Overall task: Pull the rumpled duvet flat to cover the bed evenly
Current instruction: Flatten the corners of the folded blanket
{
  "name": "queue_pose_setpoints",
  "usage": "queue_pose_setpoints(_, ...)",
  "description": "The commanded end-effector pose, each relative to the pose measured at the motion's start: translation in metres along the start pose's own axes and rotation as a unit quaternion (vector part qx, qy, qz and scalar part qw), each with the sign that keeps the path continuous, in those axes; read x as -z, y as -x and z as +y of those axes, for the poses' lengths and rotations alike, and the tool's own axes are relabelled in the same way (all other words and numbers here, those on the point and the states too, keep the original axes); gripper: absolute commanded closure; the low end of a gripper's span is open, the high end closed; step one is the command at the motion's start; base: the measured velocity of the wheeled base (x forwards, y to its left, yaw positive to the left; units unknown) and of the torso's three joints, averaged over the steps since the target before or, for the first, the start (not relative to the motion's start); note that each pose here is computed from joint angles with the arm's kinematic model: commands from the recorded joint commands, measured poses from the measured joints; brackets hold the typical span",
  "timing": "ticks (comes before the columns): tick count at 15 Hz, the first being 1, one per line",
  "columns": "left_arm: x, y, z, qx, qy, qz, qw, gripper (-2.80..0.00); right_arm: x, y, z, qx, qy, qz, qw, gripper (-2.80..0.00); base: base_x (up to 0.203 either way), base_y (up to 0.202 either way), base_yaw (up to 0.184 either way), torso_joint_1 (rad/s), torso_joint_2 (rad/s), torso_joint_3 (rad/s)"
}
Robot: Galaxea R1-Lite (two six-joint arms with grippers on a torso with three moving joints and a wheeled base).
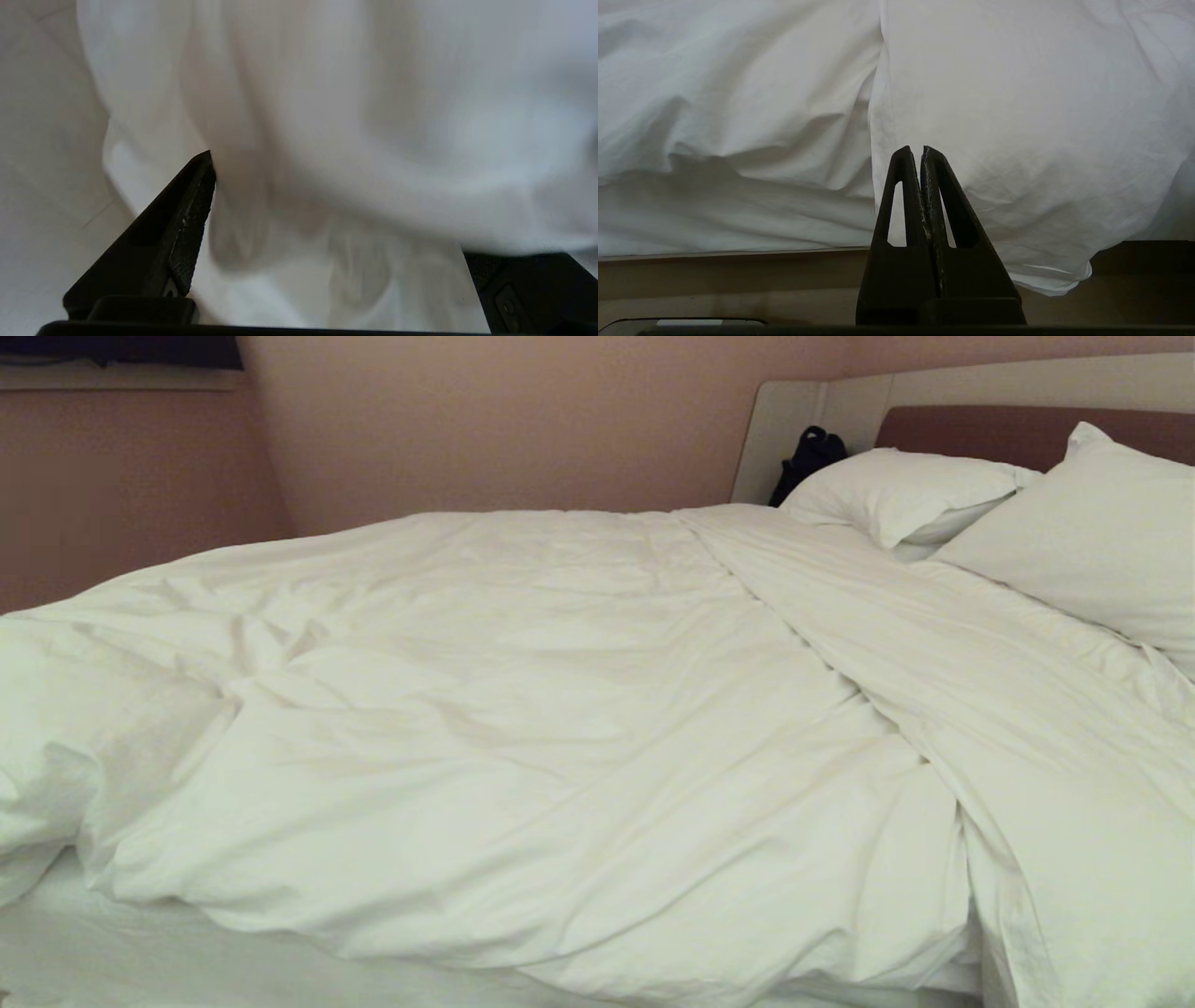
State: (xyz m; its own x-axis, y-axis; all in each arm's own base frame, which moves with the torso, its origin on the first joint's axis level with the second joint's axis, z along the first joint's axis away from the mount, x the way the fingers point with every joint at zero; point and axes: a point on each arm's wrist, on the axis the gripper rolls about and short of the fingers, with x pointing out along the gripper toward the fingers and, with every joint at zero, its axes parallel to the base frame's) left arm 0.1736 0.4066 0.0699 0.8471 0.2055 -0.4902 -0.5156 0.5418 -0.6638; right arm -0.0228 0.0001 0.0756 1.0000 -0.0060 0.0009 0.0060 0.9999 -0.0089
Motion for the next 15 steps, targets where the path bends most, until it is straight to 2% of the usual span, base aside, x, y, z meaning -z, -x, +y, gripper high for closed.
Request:
queue_pose_setpoints(1, -0.002, -0.02, 0.005, 0.008, 0.008, 0.008, 0.9999, -2.8, 0.0, 0.0, 0.0, 0.0, 0.0, 0.0, 1.0, 0.0, 0.0, 0.0, 0.0, 0.0, 0.0, 0.0)
queue_pose_setpoints(6, 0.015, -0.006, 0.001, -0.005, 0.026, 0.024, 0.9994, -2.8, 0.0, 0.0, 0.0, 0.0, 0.0, 0.0, 1.0, 0.0, 0.0, 0.0, 0.0, 0.0, 0.0, 0.0)
queue_pose_setpoints(9, 0.024, 0.021, 0.0, -0.017, 0.031, 0.019, 0.9992, -2.8, 0.0, 0.0, 0.0, 0.0, 0.0, 0.0, 1.0, 0.0, 0.0, 0.0, 0.0, 0.0, 0.0, 0.0)
queue_pose_setpoints(12, 0.042, 0.051, -0.014, -0.023, 0.043, 0.021, 0.9986, -2.8, 0.0, 0.0, 0.0, 0.0, 0.0, 0.0, 1.0, 0.0, 0.0, 0.0, 0.0, 0.0, 0.0, 0.0)
queue_pose_setpoints(15, 0.054, 0.045, -0.011, -0.025, 0.062, 0.04, 0.9969, -2.8, 0.0, 0.0, 0.0, 0.0, 0.0, 0.0, 1.0, 0.0, 0.0, 0.0, 0.0, 0.0, 0.0, 0.0)
